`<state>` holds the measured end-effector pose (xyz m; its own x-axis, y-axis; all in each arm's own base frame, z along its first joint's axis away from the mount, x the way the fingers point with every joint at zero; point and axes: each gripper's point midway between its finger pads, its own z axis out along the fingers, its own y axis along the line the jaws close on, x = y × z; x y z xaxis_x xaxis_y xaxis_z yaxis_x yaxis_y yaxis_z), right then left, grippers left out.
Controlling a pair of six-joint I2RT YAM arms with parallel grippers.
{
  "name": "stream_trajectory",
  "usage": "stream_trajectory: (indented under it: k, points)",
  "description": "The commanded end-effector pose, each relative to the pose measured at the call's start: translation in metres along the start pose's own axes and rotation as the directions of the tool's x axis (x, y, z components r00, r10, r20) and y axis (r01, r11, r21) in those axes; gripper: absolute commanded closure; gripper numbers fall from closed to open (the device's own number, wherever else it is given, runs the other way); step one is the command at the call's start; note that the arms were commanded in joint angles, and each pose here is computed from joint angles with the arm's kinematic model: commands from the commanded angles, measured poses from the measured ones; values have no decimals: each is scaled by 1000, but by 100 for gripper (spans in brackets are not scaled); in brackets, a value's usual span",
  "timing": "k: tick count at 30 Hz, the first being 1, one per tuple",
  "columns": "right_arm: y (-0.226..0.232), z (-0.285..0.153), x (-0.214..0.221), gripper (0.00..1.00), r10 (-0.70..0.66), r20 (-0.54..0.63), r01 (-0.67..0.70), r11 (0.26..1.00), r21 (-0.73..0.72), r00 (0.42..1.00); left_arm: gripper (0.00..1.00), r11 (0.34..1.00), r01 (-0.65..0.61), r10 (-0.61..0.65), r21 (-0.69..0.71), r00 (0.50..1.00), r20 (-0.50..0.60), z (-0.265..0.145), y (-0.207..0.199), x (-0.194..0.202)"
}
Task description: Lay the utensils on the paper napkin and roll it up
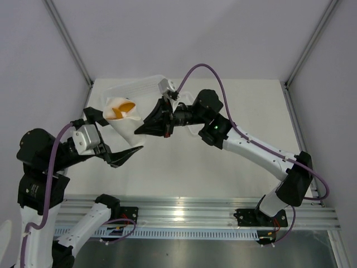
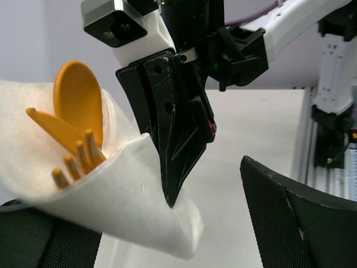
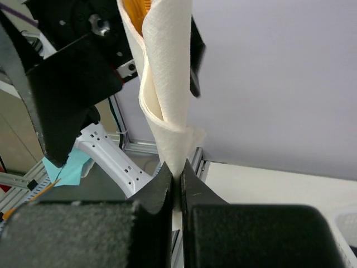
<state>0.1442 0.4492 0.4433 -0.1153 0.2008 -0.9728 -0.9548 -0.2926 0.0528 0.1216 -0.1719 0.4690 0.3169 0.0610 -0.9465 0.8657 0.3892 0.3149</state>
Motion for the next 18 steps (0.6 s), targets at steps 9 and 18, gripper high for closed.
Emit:
stream_trajectory:
  k: [9,18]
  points:
    - [-26,-13,-10,100,172,-40,-165,977,138,984,0,911,-257,213,-323,963,-165,-67,11,23]
    - [-62,-22,20,100,283,-74,-260,938,228,956,0,777,-401,196,-485,886,-420,-115,19,130]
